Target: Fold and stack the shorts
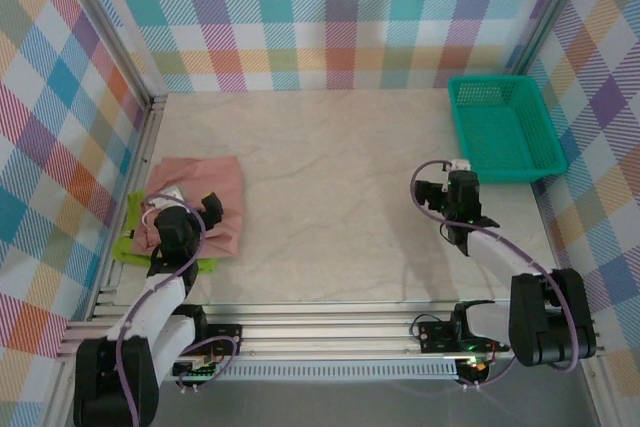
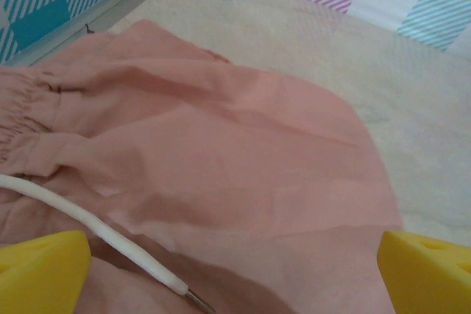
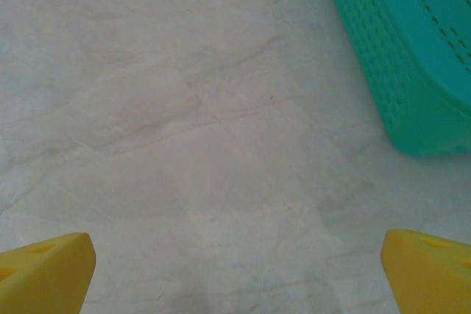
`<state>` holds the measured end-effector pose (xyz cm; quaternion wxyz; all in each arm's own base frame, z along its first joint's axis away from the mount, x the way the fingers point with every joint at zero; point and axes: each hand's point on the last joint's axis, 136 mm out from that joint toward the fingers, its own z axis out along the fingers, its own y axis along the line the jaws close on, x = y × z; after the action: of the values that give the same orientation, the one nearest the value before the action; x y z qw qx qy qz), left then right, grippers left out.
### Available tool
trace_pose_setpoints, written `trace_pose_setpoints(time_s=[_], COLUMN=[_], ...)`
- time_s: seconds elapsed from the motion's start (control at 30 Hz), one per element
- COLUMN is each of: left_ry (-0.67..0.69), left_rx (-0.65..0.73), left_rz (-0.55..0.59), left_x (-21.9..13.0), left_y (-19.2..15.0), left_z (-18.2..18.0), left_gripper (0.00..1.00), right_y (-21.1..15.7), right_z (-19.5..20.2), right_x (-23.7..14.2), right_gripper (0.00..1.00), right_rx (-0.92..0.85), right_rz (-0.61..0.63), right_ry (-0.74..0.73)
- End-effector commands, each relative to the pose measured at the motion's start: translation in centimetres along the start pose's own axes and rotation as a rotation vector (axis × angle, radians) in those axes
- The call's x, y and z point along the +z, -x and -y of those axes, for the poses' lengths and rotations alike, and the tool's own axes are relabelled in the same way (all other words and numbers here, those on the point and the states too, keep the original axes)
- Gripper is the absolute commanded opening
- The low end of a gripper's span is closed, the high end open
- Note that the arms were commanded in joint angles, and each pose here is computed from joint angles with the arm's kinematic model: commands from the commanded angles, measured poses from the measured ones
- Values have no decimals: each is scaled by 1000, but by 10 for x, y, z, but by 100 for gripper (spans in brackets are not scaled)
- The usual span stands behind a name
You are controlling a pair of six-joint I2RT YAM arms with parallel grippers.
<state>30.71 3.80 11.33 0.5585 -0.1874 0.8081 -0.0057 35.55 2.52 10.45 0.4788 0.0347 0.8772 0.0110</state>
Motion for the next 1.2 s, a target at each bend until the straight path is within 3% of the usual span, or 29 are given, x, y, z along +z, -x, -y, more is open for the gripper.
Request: trace_pose_setpoints(time_s=[0.0, 0.23, 0.6, 0.73, 0.87, 1.17], left_ry=[-60, -105, -174, -128, -122, -195], left_rx=[31, 96, 168, 202, 215, 261], left_rz=[160, 111, -13, -40, -40, -86], left_x=[5, 37, 81, 85, 85, 87], left_y=[32, 17, -11, -13, -14, -19], left_z=[15, 28, 50, 52, 54, 69], left_gripper=[100, 100, 100, 100, 100, 100], right_y=[28, 21, 10, 10, 12, 13], right_z=[-11, -25, -19, -16, 2, 4], right_x=[8, 26, 33, 36, 42, 42], right_gripper=[99, 99, 100, 99, 100, 100], right_rx=[-79, -182, -115, -94, -41, -37], right_rz=[161, 199, 223, 198, 186, 187], right_ry=[66, 146, 252, 251, 147, 132])
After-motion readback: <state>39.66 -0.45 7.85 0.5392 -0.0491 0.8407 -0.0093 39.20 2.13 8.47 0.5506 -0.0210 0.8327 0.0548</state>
